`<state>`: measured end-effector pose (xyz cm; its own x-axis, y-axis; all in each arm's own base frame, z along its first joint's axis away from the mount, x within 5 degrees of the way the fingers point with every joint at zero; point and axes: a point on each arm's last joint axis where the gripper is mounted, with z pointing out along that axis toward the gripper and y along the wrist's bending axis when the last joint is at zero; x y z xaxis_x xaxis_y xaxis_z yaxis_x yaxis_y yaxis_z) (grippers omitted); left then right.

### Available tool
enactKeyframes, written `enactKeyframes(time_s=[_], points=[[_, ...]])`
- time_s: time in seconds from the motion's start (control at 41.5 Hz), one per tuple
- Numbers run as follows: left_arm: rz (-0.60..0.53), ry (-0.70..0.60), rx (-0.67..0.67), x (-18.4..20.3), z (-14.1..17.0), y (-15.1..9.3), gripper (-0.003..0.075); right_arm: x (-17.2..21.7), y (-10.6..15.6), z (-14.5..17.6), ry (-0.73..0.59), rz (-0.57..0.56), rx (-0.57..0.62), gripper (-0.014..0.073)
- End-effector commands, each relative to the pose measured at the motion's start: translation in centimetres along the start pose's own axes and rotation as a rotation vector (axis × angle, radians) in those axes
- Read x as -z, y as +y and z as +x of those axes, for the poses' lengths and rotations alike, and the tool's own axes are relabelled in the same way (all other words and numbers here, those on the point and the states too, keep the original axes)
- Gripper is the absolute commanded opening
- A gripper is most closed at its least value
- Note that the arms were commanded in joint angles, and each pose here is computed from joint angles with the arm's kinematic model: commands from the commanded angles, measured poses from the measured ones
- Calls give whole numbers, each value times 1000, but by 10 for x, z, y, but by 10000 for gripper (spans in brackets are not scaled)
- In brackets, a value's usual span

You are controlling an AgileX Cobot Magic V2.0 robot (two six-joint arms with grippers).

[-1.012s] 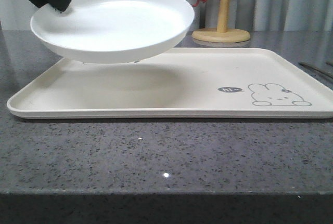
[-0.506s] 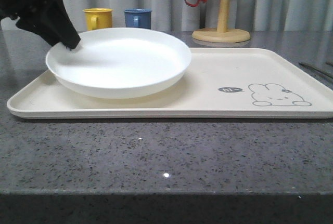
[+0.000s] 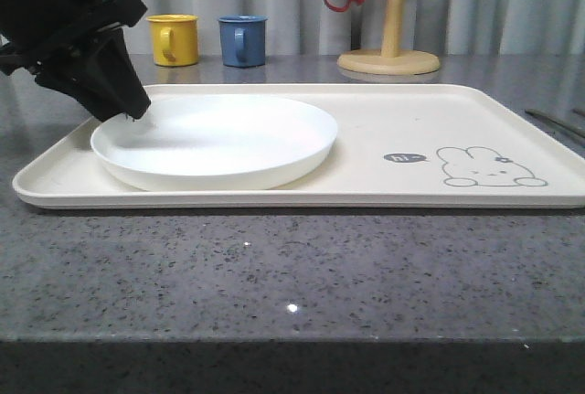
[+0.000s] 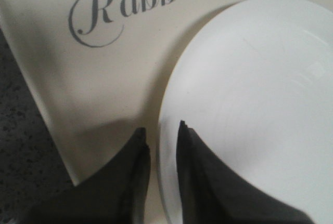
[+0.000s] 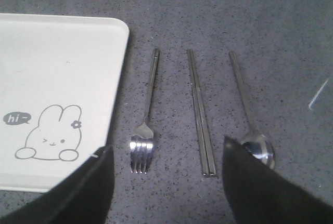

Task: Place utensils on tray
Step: 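Lower the white plate onto the tray near the 'Rabbit' text, release, then raise the left gripper away from the plate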

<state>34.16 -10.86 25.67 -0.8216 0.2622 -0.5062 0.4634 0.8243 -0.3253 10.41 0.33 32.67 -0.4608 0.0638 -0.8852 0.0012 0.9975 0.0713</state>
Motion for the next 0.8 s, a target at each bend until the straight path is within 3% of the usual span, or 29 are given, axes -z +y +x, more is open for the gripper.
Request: enactKeyframes(time_s=[0.0,0.193,0.41,0.771], points=[[27,-81,-1,19,-13,-14,246,2,0,-13,-84,6,13,477],[44,-71,-73,42,-24,-25,257,2,0,-13,-84,6,13,477],[21,-190,-230,107,-31,-65,256,2,0,-13,-84,6,13,477],[-129,-239,-464,151,36,-133,256,2,0,-13,-84,6,13,477]])
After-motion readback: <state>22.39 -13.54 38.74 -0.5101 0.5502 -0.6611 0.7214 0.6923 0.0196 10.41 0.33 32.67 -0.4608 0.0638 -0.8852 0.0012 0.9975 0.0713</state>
